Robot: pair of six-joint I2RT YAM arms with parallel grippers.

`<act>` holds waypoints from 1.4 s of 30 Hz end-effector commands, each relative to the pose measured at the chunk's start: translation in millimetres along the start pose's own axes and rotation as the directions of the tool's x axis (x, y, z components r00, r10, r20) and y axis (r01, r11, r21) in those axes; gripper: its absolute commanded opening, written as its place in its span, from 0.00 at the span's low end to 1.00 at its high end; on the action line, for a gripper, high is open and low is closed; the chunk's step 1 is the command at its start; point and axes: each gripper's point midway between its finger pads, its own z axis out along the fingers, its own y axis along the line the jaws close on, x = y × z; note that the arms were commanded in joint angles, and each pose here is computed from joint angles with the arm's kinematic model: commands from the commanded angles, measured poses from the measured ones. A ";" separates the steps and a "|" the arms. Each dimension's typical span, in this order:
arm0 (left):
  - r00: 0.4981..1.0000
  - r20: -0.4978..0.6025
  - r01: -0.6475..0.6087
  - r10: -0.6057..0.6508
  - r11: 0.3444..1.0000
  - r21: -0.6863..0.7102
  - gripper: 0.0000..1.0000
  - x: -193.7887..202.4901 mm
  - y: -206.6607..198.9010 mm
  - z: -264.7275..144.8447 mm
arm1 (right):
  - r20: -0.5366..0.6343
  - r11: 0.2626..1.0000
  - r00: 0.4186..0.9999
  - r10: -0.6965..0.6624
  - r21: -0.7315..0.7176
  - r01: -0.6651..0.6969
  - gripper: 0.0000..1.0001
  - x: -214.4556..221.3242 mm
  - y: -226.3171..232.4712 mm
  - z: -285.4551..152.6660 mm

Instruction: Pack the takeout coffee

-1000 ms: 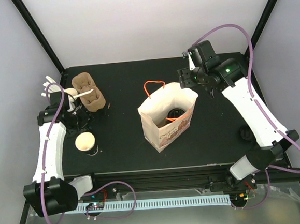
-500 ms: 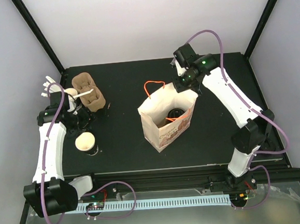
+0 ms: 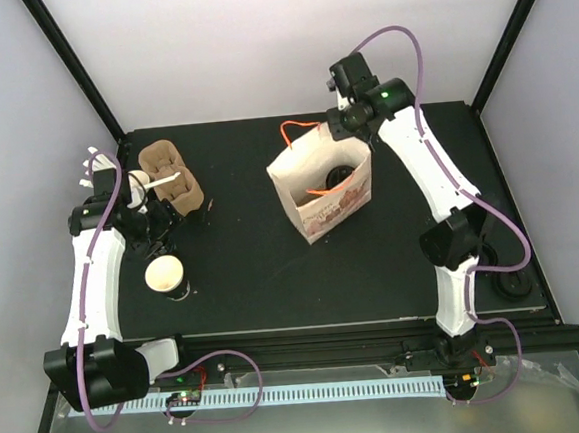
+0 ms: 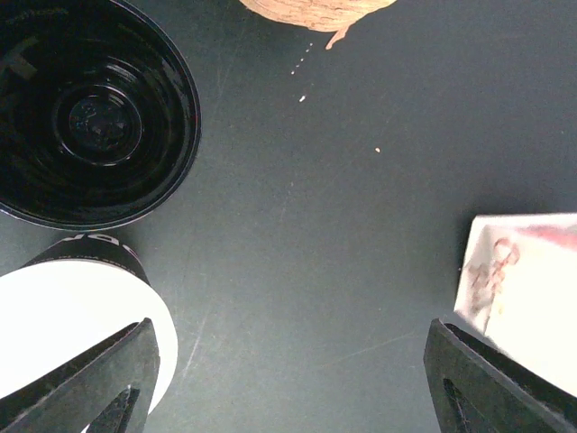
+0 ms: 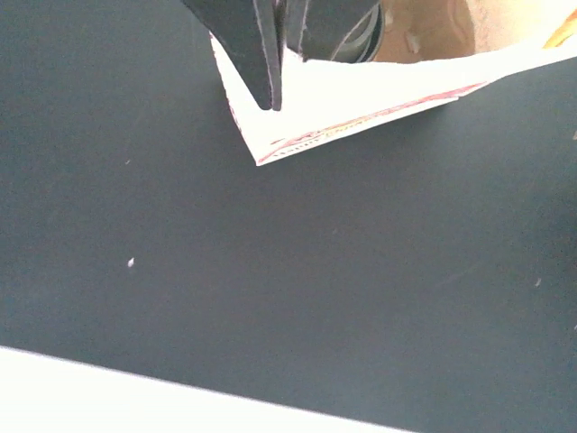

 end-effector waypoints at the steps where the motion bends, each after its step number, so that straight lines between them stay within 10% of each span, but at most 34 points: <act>1: 1.000 0.005 -0.012 0.012 1.000 -0.008 0.83 -2.8 -0.8 -8.2 | 0.067 0.984 0.989 0.132 0.114 -0.139 0.07 -24.6 -43.0 11.3; 4: 1.000 -0.014 -0.003 0.002 0.999 -0.048 0.83 2.9 8.8 -4.6 | 0.074 0.976 0.979 0.190 0.094 -0.197 0.43 -30.2 -56.1 16.0; 7: 0.999 -0.042 0.019 -0.024 0.994 -0.104 0.83 10.9 21.6 -0.3 | 0.108 0.977 0.976 0.191 0.080 -0.200 0.55 -38.0 -59.4 2.9; 21: 0.998 -0.026 0.043 -0.052 0.964 -0.262 0.69 5.7 55.0 21.3 | 0.353 0.987 0.923 0.156 -0.090 -0.132 0.61 -69.1 -41.1 -109.0; 42: 0.939 -0.082 -0.341 0.333 0.887 -0.312 0.37 -53.4 20.5 61.7 | 0.301 0.942 0.942 0.144 -0.334 -0.037 0.61 -48.9 20.6 -118.5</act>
